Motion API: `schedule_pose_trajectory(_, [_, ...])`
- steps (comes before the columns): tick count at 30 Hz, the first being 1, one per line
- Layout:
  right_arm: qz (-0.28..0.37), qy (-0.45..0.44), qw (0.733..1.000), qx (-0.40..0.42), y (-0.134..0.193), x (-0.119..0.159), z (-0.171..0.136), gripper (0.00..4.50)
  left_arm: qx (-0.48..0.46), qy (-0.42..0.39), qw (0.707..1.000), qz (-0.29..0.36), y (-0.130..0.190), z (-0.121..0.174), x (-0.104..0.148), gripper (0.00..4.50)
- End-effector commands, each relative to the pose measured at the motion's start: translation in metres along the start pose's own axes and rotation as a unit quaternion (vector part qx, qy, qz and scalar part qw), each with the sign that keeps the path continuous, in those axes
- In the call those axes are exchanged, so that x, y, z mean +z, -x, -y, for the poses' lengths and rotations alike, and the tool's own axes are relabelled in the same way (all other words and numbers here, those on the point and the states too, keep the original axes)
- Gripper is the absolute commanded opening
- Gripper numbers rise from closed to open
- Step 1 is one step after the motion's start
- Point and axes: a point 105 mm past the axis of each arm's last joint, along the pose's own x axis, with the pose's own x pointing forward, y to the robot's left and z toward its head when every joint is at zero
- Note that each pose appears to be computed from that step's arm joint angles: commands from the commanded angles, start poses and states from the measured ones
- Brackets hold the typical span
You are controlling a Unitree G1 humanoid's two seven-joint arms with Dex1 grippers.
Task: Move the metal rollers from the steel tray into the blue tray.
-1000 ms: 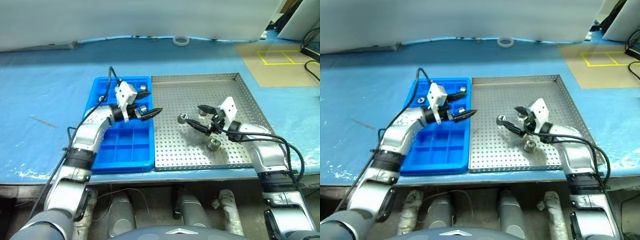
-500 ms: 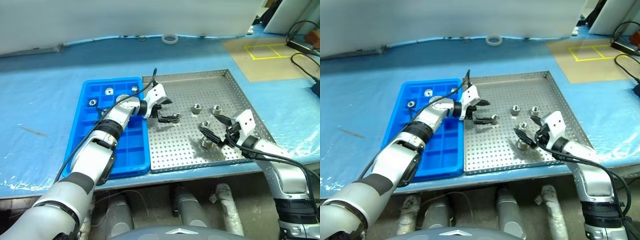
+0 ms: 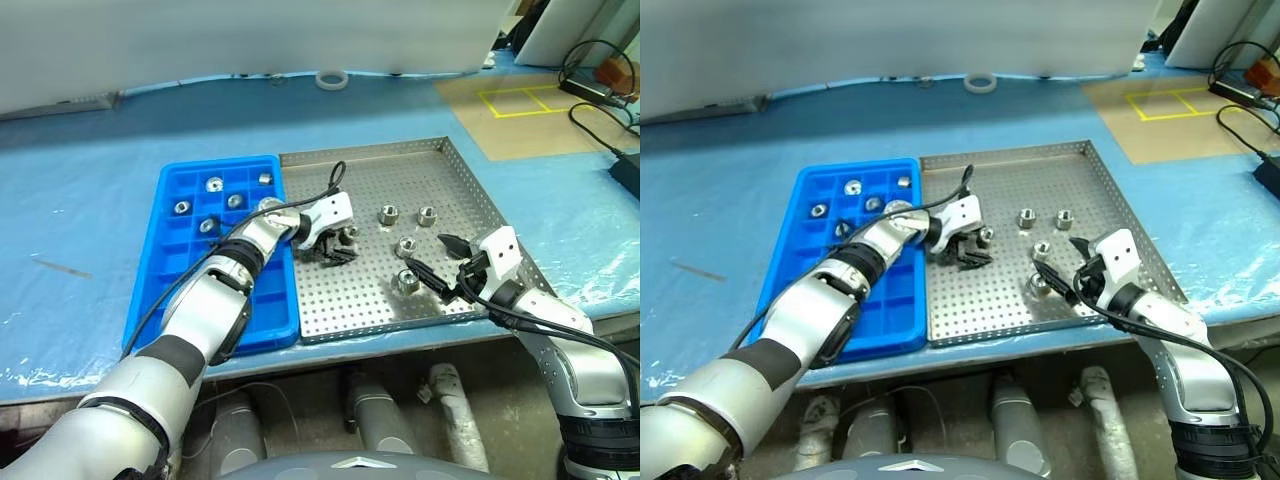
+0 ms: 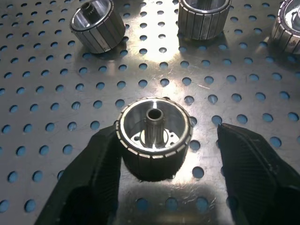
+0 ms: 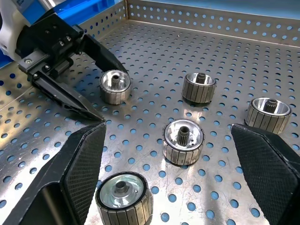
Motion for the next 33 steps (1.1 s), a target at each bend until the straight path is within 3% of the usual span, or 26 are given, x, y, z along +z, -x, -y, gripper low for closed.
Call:
schedule_pose_trajectory(1, [0.025, 0.018, 1.0, 0.002, 0.001, 0.017, -0.001, 4.5, 0.016, 0.003, 1.0, 0.024, 0.003, -0.009, 0.016, 2.27])
schedule_pose_trajectory(3, [0.025, 0.018, 1.0, 0.003, 0.0, 0.017, -0.001, 4.5, 0.026, 0.011, 0.999, 0.027, 0.004, -0.012, 0.016, 1.7])
schedule_pose_trajectory(8, [0.037, 0.011, 0.999, 0.014, -0.004, 0.021, -0.004, 4.5, 0.059, 0.073, 0.991, 0.099, 0.02, -0.027, 0.027, 1.71])
schedule_pose_trajectory(13, [0.094, -0.013, 0.994, 0.056, -0.018, 0.054, -0.006, 4.5, 0.124, 0.092, 0.969, 0.192, 0.05, -0.048, 0.051, 1.71])
schedule_pose_trajectory(16, [0.099, 0.002, 0.989, 0.113, -0.037, 0.07, -0.013, 4.5, 0.162, 0.085, 0.952, 0.246, 0.079, -0.044, 0.061, 1.71])
schedule_pose_trajectory(21, [0.102, 0.015, 0.978, 0.18, -0.056, 0.083, -0.026, 4.5, 0.231, 0.088, 0.934, 0.259, 0.106, -0.027, 0.059, 1.71])
schedule_pose_trajectory(24, [0.097, 0.02, 0.965, 0.241, -0.078, 0.087, -0.04, 4.5, 0.317, 0.15, 0.887, 0.299, 0.133, -0.013, 0.041, 1.71])
schedule_pose_trajectory(27, [0.087, 0.028, 0.954, 0.287, -0.091, 0.084, -0.053, 4.5, 0.368, 0.139, 0.881, 0.263, 0.145, 0.006, 0.019, 1.71])
schedule_pose_trajectory(33, [0.079, 0.045, 0.931, 0.354, -0.109, 0.083, -0.073, 4.5, 0.463, 0.16, 0.839, 0.237, 0.18, 0.023, -0.001, 1.71])
